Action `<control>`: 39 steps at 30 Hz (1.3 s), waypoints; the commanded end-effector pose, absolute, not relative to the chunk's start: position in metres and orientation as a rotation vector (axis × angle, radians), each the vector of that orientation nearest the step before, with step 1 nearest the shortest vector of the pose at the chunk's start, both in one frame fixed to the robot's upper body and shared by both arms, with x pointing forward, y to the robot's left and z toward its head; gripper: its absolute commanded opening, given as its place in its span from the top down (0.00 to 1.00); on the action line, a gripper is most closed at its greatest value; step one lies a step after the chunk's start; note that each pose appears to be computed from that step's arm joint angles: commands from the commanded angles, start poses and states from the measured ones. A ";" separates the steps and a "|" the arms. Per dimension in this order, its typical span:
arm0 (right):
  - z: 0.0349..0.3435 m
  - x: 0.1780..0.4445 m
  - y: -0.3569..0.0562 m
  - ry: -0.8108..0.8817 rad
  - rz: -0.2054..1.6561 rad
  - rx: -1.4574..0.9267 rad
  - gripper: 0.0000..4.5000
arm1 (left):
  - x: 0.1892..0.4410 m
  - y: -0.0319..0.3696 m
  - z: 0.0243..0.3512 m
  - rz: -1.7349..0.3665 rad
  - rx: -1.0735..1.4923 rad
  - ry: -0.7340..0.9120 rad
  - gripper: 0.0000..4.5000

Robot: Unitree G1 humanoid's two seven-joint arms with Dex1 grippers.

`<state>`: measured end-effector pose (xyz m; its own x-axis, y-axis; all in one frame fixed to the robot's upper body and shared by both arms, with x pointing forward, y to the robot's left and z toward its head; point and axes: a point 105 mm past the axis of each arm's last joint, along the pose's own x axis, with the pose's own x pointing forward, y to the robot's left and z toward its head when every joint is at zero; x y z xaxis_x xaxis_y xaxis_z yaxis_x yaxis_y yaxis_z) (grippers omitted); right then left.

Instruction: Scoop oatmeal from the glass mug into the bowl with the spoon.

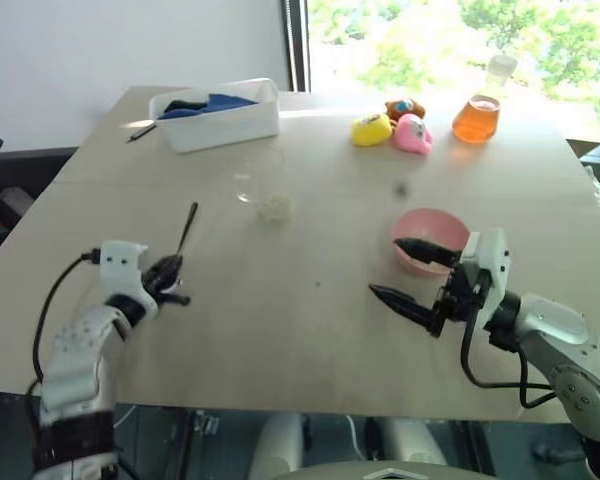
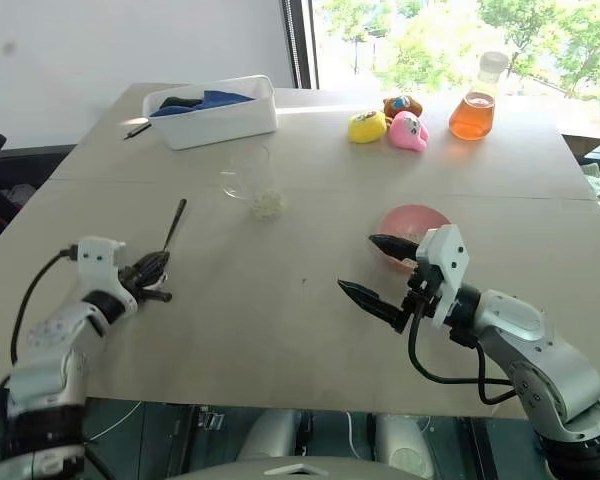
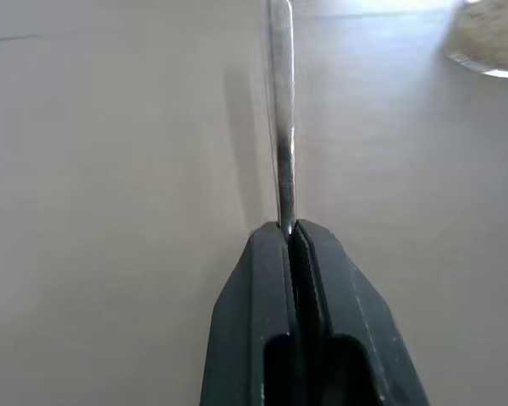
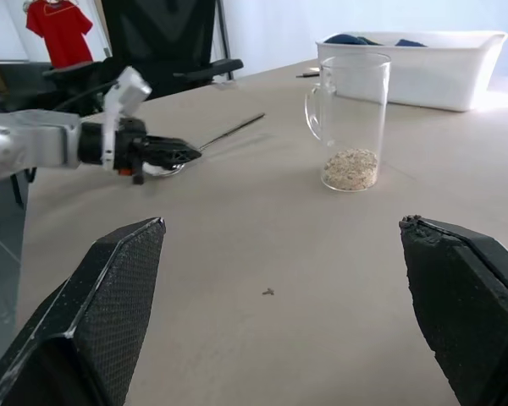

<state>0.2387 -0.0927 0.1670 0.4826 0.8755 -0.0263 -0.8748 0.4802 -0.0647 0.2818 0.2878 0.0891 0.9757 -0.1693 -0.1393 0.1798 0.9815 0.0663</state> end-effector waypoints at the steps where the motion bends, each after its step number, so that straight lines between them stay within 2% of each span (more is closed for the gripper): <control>1: 0.163 0.241 -0.099 0.056 1.073 -0.127 0.00 | 0.256 0.260 0.114 -0.253 0.111 0.007 0.99; 6: 0.151 0.256 -0.091 0.199 1.043 -0.079 0.00 | 0.237 0.183 0.112 -0.507 0.091 -0.002 0.99; 9: 0.147 0.249 -0.068 0.296 1.147 0.104 0.00 | 0.230 0.137 0.112 -0.715 0.122 0.001 0.99; 11: 0.152 0.246 -0.057 0.332 1.204 0.187 0.00 | 0.230 0.123 0.115 -0.793 0.155 -0.018 0.99; 17: 0.175 0.265 -0.037 0.309 1.169 0.457 0.00 | 0.234 0.111 0.120 -0.889 0.238 -0.058 0.99; 21: 0.177 0.262 -0.034 0.333 1.158 0.503 0.00 | 0.230 0.107 0.121 -0.928 0.264 -0.082 0.99; 31: 0.181 0.281 -0.036 0.281 1.008 0.567 0.00 | 0.234 0.095 0.129 -0.910 0.240 -0.118 0.99; 34: 0.182 0.283 -0.037 0.276 0.993 0.566 0.17 | 0.240 0.098 0.129 -0.875 0.228 -0.125 1.00; 39: 0.181 0.284 -0.039 0.268 0.973 0.580 0.68 | 0.245 0.100 0.126 -0.834 0.210 -0.129 1.00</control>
